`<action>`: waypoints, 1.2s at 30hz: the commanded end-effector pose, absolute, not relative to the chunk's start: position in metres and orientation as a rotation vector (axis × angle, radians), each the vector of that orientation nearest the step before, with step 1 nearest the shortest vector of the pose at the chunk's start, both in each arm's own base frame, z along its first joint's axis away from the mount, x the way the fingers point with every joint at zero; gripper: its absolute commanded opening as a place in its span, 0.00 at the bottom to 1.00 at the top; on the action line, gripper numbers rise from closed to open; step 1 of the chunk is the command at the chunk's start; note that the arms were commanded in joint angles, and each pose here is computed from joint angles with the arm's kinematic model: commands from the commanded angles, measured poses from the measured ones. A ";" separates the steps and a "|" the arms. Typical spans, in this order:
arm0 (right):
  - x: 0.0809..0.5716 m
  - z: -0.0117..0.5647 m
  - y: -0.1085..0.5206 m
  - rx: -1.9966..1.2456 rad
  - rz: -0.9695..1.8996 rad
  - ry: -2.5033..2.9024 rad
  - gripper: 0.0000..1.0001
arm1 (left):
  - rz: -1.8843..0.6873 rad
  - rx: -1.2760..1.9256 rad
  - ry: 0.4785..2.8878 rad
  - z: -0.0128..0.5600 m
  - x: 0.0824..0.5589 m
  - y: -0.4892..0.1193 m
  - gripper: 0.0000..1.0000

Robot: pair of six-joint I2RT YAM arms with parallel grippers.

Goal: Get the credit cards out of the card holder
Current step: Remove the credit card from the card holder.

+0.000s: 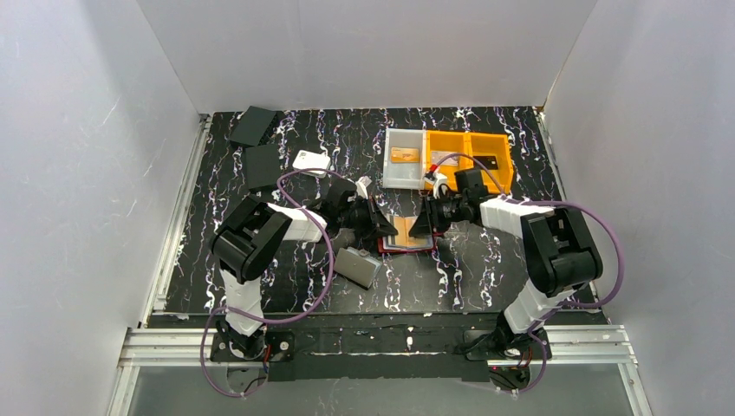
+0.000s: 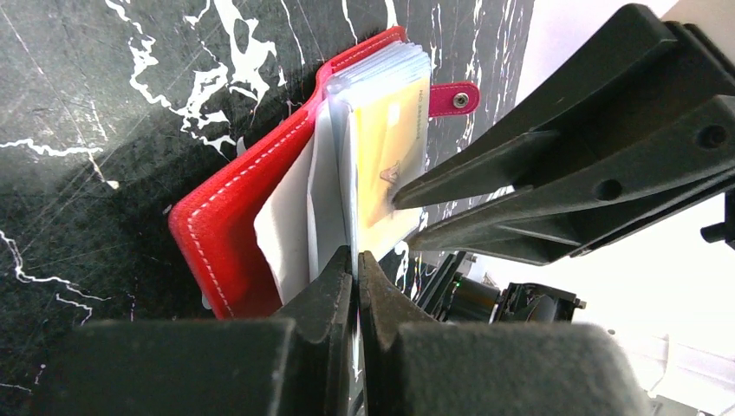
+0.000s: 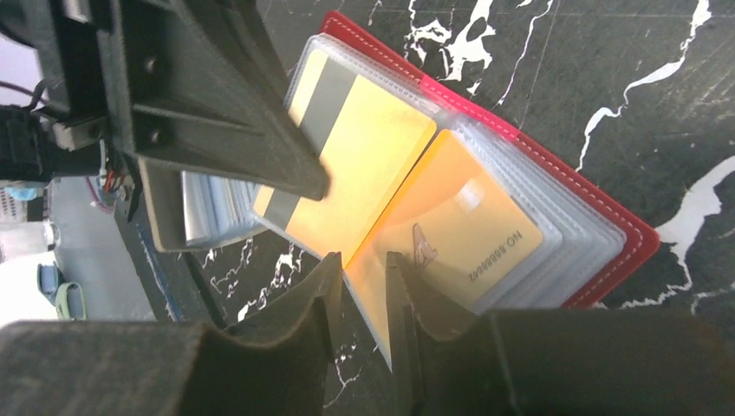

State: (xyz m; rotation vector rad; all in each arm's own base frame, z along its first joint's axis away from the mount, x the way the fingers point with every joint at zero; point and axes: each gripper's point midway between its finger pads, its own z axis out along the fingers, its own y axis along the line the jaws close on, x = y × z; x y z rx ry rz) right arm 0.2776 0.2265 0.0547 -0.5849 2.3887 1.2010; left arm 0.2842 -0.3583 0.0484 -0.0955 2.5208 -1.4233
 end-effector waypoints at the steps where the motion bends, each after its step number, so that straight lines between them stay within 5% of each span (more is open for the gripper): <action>1: 0.281 0.102 0.223 -0.641 1.310 2.206 0.38 | -1.450 -0.015 2.441 0.066 0.285 -0.358 0.00; 9: 0.271 0.159 0.217 -0.612 1.539 1.960 0.52 | -1.611 0.120 2.155 0.138 0.284 -0.366 0.00; 36: 0.269 0.193 0.216 -0.550 1.621 1.915 0.46 | -1.854 0.222 1.806 0.227 0.271 -0.376 0.00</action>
